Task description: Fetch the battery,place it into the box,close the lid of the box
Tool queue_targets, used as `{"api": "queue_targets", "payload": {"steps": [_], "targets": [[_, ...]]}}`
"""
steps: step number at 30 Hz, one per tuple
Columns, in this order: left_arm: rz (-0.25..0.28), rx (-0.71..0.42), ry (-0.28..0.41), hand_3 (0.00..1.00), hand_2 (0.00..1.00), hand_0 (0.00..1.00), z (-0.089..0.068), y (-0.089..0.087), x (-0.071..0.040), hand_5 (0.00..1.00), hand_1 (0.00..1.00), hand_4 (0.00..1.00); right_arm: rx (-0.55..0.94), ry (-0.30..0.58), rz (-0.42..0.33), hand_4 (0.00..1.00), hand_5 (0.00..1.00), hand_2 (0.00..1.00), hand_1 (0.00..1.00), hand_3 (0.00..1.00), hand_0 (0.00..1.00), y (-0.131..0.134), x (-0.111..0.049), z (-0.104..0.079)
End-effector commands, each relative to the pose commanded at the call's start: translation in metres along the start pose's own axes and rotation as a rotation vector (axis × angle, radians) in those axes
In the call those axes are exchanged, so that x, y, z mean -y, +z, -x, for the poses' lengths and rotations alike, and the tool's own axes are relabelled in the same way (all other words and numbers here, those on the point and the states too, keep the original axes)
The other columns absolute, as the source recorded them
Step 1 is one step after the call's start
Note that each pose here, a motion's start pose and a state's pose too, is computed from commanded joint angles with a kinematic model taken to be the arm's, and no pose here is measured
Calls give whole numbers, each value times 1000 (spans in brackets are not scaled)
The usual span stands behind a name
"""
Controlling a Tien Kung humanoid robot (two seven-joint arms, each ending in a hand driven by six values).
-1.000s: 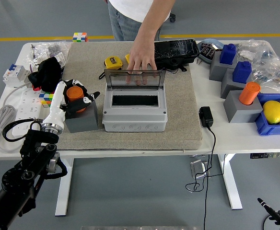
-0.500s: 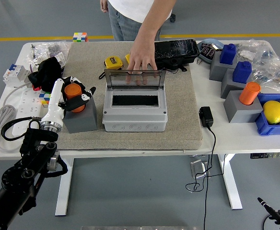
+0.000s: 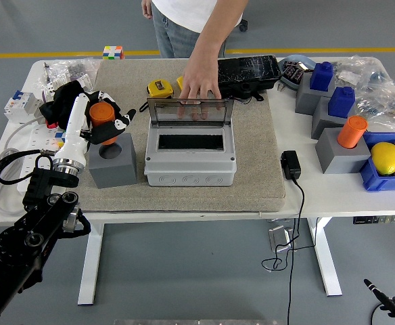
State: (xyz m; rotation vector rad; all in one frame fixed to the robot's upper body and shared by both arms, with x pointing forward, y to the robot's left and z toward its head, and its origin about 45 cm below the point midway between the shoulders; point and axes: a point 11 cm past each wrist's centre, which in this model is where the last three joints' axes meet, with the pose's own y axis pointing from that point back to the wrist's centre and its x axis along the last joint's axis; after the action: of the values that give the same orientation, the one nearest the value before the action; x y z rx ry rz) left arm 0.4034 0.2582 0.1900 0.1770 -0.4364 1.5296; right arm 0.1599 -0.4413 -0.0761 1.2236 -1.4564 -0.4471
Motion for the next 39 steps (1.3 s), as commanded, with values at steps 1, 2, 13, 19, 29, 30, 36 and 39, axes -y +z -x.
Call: {"api": "queue_targets", "payload": {"steps": [1, 2, 13, 19, 29, 30, 36, 39], "targets": [[13, 39, -16, 6, 6, 2, 0, 4, 0, 2, 2, 733, 0, 0, 0, 998, 998, 812, 883, 870, 906, 0, 0, 0], [25, 77, -30, 6, 6, 2, -1, 7, -1, 2, 2, 733, 0, 0, 0, 998, 998, 812, 883, 870, 906, 0, 0, 0], [201, 527, -81, 4, 3, 2, -13, 58, -4, 2, 2, 720, -11, 8, 8, 998, 998, 813, 883, 869, 906, 4, 0, -5], [295, 757, -108, 3, 2, 2, 1, 78, -17, 21, 2, 721, -16, 7, 13, 998, 998, 812, 883, 869, 906, 7, 0, -5], [334, 841, -158, 2, 2, 2, 38, 93, -44, 57, 2, 739, -18, 13, 9, 998, 998, 812, 884, 869, 907, 5, 0, -8], [333, 836, -163, 2, 2, 2, 42, 93, -45, 57, 2, 739, -18, 15, 9, 998, 998, 812, 884, 869, 907, 4, 0, -9], [324, 835, -208, 2, 2, 2, 72, 86, -42, 56, 2, 743, -15, 20, 17, 998, 998, 812, 883, 869, 906, 7, 0, -11], [330, 827, -227, 2, 2, 2, 92, 86, -42, 68, 2, 745, -14, 23, 24, 998, 998, 812, 883, 869, 906, 10, 0, -12]]}}
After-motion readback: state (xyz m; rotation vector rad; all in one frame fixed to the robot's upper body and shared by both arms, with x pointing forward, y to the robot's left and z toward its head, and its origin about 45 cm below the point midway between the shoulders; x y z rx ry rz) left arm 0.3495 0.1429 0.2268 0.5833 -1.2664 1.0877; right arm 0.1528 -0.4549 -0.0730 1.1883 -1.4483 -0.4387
